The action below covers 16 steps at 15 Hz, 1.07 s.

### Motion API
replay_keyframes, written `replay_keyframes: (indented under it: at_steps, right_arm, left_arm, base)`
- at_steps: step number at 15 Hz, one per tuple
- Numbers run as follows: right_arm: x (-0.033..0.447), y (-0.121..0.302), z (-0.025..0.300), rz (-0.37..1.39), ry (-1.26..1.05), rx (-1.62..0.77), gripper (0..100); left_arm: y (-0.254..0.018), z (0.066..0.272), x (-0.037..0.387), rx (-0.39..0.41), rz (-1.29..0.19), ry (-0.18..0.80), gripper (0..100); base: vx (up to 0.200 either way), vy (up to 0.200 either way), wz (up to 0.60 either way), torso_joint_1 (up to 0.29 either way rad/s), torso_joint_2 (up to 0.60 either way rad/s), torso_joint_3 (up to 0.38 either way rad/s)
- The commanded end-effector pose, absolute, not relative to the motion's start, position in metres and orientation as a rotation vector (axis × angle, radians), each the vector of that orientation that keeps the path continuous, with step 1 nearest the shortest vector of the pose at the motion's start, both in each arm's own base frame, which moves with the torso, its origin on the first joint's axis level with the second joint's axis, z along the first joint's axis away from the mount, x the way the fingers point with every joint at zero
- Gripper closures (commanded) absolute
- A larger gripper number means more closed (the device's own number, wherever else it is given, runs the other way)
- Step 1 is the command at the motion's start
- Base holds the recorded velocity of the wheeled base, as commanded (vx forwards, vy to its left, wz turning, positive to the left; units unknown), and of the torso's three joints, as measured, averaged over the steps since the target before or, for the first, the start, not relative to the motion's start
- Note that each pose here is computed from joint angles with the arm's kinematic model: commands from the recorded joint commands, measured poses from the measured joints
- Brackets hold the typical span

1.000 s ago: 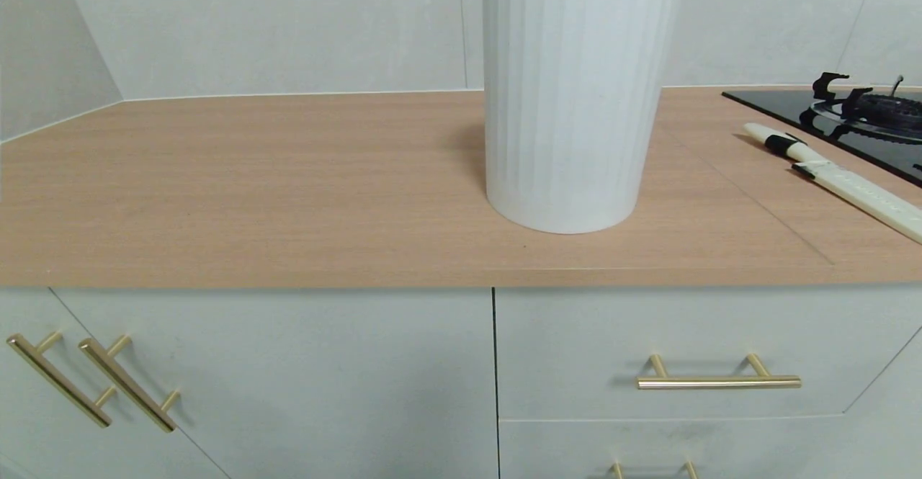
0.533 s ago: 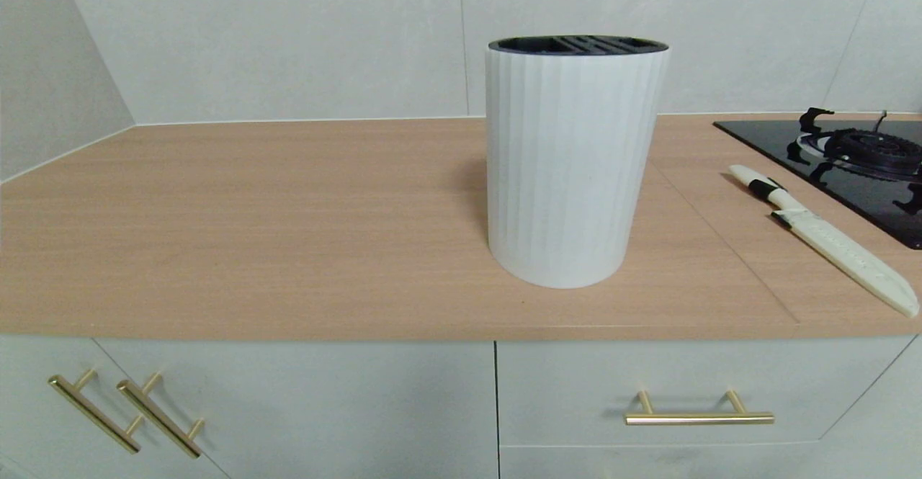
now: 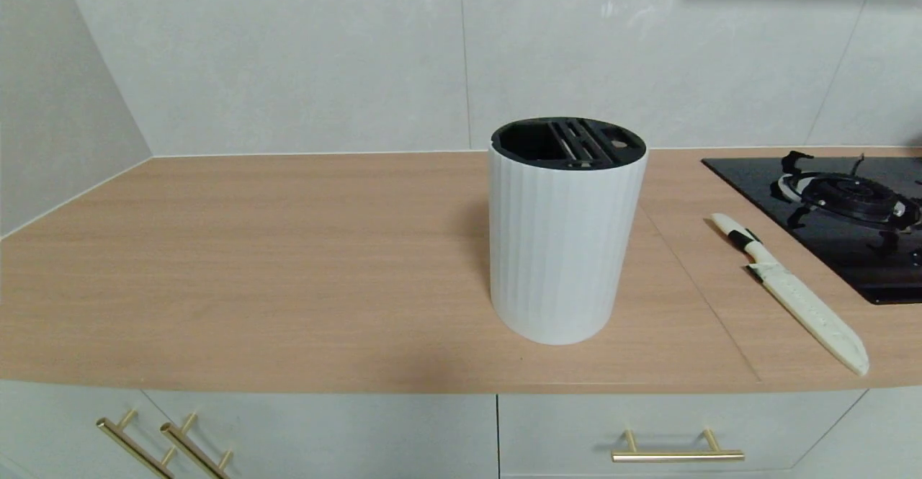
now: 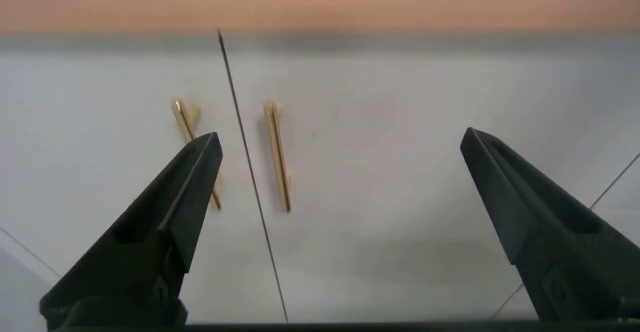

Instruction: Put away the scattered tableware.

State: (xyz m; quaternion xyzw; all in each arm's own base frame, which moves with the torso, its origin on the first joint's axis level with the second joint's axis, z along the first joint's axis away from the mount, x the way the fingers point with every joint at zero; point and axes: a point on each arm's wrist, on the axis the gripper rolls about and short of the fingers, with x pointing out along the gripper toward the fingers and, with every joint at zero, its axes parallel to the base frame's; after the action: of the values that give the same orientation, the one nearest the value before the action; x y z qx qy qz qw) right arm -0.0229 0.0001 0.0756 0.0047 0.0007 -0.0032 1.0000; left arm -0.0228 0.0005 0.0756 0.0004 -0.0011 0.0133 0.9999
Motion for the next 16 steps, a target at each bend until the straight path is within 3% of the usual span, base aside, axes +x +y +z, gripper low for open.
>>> replay_keyframes:
  at_steps: [1, 16]
  right_arm:
    - [-0.0228, 0.0001, 0.0756, -0.006, 0.003, 0.009, 0]
    - [-0.0228, 0.0001, 0.0756, -0.006, 0.003, 0.009, 0]
  left_arm:
    - [0.0005, 0.0756, -0.0228, 0.002, 0.029, -0.002, 0]
    - [0.0005, 0.0756, -0.0228, 0.002, 0.028, -0.002, 0]
  base:
    - [0.000, 0.000, 0.00, 0.198, -0.49, -0.286]
    - [0.000, 0.000, 0.00, 0.241, -0.54, -0.295]
